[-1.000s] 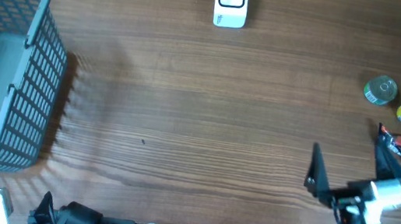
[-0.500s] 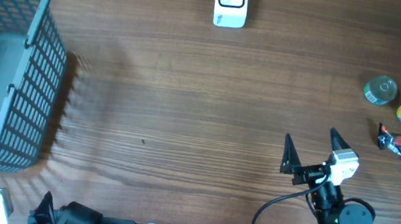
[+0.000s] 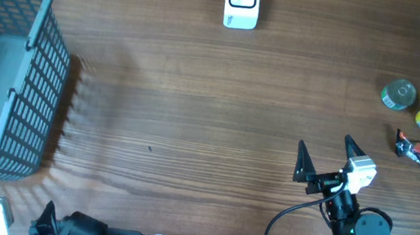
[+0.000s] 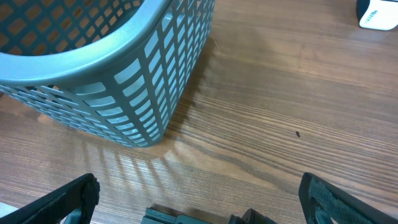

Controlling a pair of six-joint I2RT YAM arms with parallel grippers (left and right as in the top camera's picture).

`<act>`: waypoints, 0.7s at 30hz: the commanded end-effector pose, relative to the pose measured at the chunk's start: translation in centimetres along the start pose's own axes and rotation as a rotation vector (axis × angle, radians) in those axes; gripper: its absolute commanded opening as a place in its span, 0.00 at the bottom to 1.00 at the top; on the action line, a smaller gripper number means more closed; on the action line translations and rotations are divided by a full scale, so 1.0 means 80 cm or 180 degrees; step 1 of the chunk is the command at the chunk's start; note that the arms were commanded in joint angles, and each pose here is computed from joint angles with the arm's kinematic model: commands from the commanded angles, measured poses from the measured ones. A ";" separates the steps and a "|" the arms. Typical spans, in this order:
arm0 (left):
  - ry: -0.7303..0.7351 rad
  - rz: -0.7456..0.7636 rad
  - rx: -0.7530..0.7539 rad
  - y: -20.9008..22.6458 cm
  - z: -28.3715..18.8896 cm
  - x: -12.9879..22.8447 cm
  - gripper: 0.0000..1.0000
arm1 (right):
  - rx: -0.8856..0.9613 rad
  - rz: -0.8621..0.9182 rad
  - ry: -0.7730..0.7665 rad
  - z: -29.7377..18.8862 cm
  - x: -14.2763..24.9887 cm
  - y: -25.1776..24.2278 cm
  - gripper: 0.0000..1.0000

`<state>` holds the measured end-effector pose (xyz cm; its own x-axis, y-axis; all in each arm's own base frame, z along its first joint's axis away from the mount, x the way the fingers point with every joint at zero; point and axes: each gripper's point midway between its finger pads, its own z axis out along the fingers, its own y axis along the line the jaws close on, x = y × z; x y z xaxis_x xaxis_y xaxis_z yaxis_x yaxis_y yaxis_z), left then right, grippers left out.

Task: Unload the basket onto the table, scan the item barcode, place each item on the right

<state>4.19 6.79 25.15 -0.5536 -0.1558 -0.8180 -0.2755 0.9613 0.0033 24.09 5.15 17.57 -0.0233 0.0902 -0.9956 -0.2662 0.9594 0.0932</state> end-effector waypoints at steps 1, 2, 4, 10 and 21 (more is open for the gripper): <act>-0.0001 0.0024 0.0013 -0.001 0.000 0.000 1.00 | 0.0034 0.0049 -0.0041 0.000 -0.003 -0.002 1.00; -0.0002 0.0024 0.0013 -0.001 0.000 0.000 1.00 | 0.0034 0.0049 -0.0041 0.000 -0.003 -0.002 1.00; -0.0001 0.0024 0.0013 -0.001 0.000 0.000 1.00 | 0.0034 0.0048 -0.0041 0.000 -0.003 -0.002 1.00; -0.0102 -0.0038 -0.0022 -0.001 -0.002 -0.008 1.00 | 0.0034 0.0049 -0.0041 0.000 -0.003 -0.002 1.00; -0.1724 0.0117 0.0773 -0.112 0.064 -0.114 1.00 | 0.0034 0.0050 -0.0041 0.000 -0.003 -0.002 1.00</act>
<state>12.96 4.21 33.06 -0.0566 -0.1824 -0.9816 -0.2351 0.9580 -0.1645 24.09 5.12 17.57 -0.0232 0.0906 -0.9956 -0.2647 0.9598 0.0936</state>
